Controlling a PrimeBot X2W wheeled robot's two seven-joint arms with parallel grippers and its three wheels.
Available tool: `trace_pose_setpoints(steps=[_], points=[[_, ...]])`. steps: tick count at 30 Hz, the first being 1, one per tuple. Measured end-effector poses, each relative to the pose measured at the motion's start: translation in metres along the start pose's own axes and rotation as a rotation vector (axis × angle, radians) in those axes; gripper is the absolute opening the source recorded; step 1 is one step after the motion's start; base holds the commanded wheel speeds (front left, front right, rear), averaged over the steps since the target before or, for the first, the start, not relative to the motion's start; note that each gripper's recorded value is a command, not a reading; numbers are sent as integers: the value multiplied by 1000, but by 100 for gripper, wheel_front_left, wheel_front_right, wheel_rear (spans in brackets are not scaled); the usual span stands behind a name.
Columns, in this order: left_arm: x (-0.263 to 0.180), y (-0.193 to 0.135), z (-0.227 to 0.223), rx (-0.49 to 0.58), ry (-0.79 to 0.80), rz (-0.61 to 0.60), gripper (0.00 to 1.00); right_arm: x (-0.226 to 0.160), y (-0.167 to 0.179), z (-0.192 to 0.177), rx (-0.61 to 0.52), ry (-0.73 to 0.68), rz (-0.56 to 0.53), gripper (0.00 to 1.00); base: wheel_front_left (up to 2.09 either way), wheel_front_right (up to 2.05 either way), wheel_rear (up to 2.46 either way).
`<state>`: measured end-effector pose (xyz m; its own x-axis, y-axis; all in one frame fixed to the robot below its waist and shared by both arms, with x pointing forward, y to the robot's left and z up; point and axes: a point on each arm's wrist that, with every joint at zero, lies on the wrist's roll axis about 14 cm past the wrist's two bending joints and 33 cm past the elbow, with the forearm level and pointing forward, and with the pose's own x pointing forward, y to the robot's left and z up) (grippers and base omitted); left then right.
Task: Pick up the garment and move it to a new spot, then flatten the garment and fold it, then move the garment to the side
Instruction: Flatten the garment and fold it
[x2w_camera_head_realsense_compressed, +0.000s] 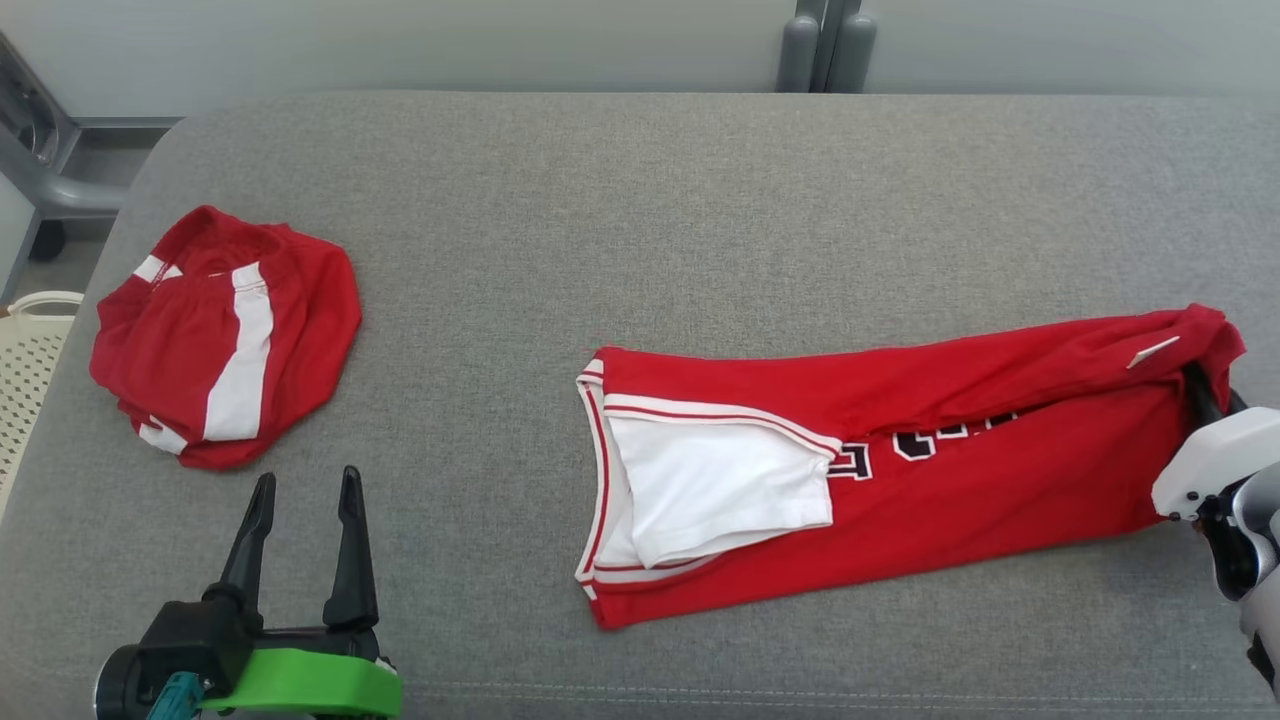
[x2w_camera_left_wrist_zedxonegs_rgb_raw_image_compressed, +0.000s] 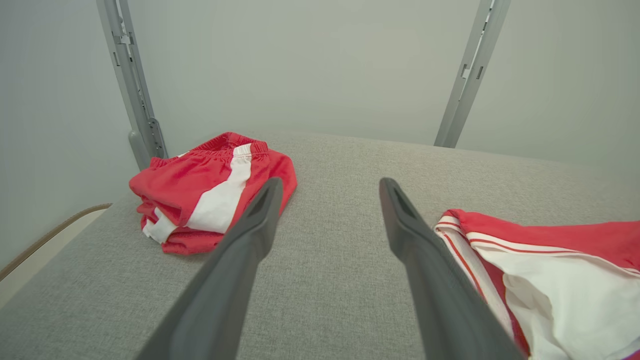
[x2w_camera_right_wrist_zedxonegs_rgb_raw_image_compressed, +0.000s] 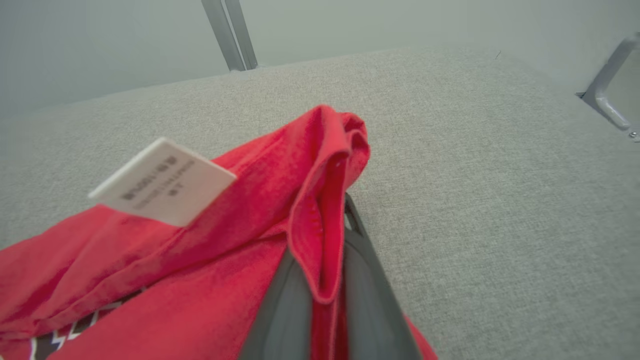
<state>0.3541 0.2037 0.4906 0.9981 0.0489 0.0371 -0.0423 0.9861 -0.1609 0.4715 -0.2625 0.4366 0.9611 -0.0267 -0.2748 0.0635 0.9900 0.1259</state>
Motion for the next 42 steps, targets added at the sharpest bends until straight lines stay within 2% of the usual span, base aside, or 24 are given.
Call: trace_pose_setpoints(steps=[3, 5, 8, 12, 18, 25, 33, 42], points=[[3, -1, 0, -1, -2, -3, 100, 1, -6, 8, -11, -16, -8, 0, 0, 0, 0], [4, 1, 0, 0, -3, 1, 100, 2, 5, 12, 0, -33, 20, 0, 0, 0, 0], [5, 6, 3, 4, -11, 18, 100, 2, 48, 18, 55, -55, 140, 0, 0, 0, 0], [7, 11, 8, 16, -25, 30, 100, -9, 71, 25, 96, -62, 241, 0, 0, 0, 0], [7, 12, 14, 21, -45, 27, 100, -41, 142, 32, 229, -20, 492, 0, 0, 0, 0], [2, 12, 16, 19, -48, 30, 100, -65, 198, 30, 328, 42, 664, 0, 0, 0, 0], [-6, 17, 18, 13, -53, 54, 100, -75, 248, 20, 389, 100, 764, 0, 0, 0, 0], [-14, 23, 19, 1, -57, 81, 100, -61, 283, 5, 404, 135, 750, 0, 0, 0, 0]])
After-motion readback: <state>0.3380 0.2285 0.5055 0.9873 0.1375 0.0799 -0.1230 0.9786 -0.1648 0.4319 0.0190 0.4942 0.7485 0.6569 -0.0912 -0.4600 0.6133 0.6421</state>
